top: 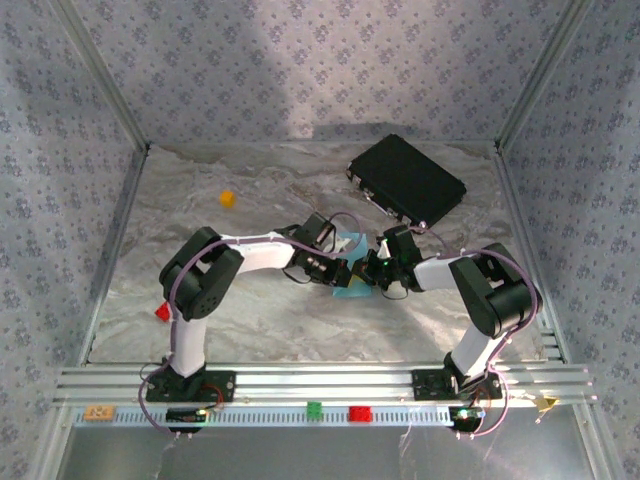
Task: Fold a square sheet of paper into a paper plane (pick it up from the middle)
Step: Fold the triangle a second time at the center of the table.
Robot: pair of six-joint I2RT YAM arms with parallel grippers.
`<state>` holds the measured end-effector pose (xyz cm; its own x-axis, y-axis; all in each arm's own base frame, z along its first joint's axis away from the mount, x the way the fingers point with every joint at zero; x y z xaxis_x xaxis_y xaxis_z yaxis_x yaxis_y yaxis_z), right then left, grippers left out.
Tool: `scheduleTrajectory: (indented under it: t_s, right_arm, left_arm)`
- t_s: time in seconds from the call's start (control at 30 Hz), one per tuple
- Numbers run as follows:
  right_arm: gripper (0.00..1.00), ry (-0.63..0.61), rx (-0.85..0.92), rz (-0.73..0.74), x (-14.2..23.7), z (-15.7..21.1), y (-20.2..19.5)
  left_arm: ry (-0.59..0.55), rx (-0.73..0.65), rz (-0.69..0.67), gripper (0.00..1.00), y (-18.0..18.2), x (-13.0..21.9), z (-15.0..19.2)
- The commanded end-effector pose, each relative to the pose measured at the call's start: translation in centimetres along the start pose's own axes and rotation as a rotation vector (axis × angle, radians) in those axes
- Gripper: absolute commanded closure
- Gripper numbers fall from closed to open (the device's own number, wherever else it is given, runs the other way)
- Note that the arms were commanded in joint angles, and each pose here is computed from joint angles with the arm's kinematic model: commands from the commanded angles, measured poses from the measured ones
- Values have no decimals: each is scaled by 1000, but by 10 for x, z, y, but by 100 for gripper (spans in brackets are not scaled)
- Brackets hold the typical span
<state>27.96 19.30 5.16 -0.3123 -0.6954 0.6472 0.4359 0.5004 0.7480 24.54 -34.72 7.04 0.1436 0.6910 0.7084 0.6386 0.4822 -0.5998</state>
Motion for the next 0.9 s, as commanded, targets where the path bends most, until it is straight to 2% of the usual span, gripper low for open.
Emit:
scheduleTrajectory:
  t_s: [0.0,0.87]
  right_arm:
    - [98,-23,-62,117,2,0,-30]
    - [98,-23,-66,127,2,-2,-32]
  left_arm:
    - [43,8,-12,95,5,-5,8]
    - [106,87,-13,94,7,2,51]
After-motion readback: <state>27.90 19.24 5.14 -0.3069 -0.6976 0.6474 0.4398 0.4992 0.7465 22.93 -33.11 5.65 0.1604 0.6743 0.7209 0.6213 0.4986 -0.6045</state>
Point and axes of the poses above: each hand's point on the last joint's axis, 136 mm out from that joint toward the fingers, its own x axis back along the fingers, its own y axis along the line the jaws close on, z = x × y, the point moved 5 cm from there along x, back along the fingers, and after that the axes turned 15 degrees about -x, right-handed, at the moved point
